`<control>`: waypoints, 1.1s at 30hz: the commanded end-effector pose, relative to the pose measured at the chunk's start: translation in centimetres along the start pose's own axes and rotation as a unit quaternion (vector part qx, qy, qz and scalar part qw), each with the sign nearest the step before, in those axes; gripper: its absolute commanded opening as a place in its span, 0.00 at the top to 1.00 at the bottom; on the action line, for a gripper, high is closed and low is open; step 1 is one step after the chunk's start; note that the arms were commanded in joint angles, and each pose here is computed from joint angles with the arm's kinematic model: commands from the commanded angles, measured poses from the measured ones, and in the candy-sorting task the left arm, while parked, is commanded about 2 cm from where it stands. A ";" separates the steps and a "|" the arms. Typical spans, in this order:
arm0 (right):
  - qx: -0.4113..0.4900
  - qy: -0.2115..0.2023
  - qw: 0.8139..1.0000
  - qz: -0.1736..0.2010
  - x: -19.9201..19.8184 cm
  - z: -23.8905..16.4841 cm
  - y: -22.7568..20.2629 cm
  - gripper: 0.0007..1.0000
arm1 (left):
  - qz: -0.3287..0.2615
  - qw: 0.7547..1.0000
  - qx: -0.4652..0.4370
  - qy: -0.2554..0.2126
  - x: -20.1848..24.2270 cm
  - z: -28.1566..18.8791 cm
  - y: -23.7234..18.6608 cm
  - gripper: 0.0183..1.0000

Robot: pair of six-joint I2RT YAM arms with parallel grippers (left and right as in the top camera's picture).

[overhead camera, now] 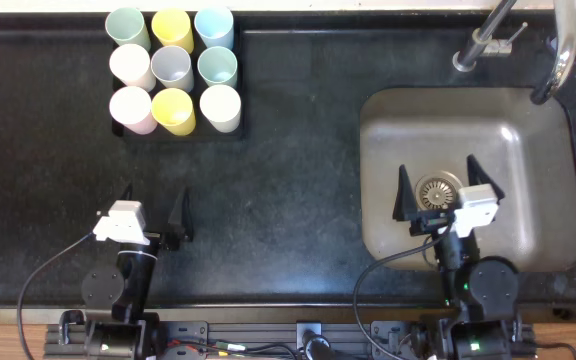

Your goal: Store Cups

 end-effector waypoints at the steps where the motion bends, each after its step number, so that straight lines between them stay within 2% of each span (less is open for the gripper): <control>1: -0.019 -0.004 1.000 -0.003 0.2 -0.8 -0.9 0.00 | 0.009 1.000 -0.001 -0.006 -0.1 -0.1 0.0 0.00; 8: -0.027 -0.010 1.000 -0.004 0.6 -1.5 -2.7 0.00 | 0.009 1.000 -0.001 -0.006 -0.1 -0.1 0.0 0.00; 15: 0.028 0.004 1.000 -0.001 1.6 -1.0 -6.5 0.00 | 0.009 1.000 -0.001 -0.006 -0.1 -0.1 0.0 0.00; 33: 0.024 0.004 1.000 -0.001 1.6 -0.9 -6.6 0.00 | 0.009 1.000 -0.001 -0.006 -0.1 -0.1 0.0 0.00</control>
Point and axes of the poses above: each gripper's point midway between its finger pads, its own z axis out along the fingers, its own x axis along the line the jaws close on, y = z × x, the point moved 5 cm from there along -z, back along the fingers, and after that the axes turned 14 degrees about -z, right-handed, at the moved point
